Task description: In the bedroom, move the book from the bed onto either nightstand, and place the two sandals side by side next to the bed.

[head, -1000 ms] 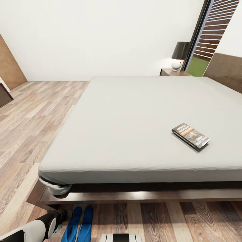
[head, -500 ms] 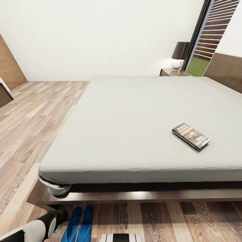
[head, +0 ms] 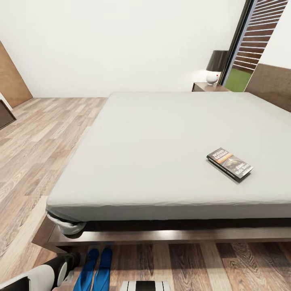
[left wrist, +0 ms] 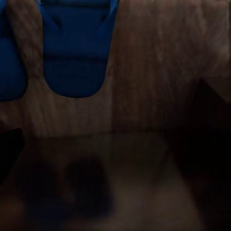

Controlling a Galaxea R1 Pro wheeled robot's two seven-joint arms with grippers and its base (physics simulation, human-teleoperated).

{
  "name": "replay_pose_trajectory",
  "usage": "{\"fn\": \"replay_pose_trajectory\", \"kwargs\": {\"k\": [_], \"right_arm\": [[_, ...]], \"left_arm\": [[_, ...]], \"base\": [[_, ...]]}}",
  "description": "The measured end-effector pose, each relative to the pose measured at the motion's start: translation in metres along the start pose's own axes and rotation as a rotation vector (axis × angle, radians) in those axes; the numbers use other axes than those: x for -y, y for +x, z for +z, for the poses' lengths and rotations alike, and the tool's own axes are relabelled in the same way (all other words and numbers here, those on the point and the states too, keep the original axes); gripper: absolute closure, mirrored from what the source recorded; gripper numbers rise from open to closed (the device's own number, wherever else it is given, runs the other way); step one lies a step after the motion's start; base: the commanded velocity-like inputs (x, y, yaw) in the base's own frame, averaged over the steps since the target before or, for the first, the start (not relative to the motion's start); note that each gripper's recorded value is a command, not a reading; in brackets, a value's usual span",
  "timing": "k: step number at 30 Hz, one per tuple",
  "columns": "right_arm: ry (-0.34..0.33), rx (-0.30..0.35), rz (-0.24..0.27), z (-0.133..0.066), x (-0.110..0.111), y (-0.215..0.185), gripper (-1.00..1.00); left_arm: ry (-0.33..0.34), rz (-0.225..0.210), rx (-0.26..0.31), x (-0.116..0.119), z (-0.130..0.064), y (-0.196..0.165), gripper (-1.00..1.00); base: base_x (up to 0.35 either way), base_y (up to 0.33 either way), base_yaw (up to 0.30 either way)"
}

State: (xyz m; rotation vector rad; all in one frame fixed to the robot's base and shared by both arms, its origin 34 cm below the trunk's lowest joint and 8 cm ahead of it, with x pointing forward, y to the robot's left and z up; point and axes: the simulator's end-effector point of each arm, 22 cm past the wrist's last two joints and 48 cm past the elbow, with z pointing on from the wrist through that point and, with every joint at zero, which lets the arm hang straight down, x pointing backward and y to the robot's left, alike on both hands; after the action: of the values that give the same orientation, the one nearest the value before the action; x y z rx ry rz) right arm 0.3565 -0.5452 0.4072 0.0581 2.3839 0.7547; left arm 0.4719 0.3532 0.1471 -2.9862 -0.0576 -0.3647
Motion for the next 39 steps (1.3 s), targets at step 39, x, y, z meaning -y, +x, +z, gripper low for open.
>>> {"fn": "replay_pose_trajectory", "kwargs": {"k": [39], "right_arm": [[0.004, 0.002, -0.002, -0.002, 0.001, -0.002, -1.00]], "left_arm": [[0.400, -0.002, 0.158, 0.306, -0.059, -0.127, -1.00]], "base": [[0.000, 0.000, 0.000]]}}
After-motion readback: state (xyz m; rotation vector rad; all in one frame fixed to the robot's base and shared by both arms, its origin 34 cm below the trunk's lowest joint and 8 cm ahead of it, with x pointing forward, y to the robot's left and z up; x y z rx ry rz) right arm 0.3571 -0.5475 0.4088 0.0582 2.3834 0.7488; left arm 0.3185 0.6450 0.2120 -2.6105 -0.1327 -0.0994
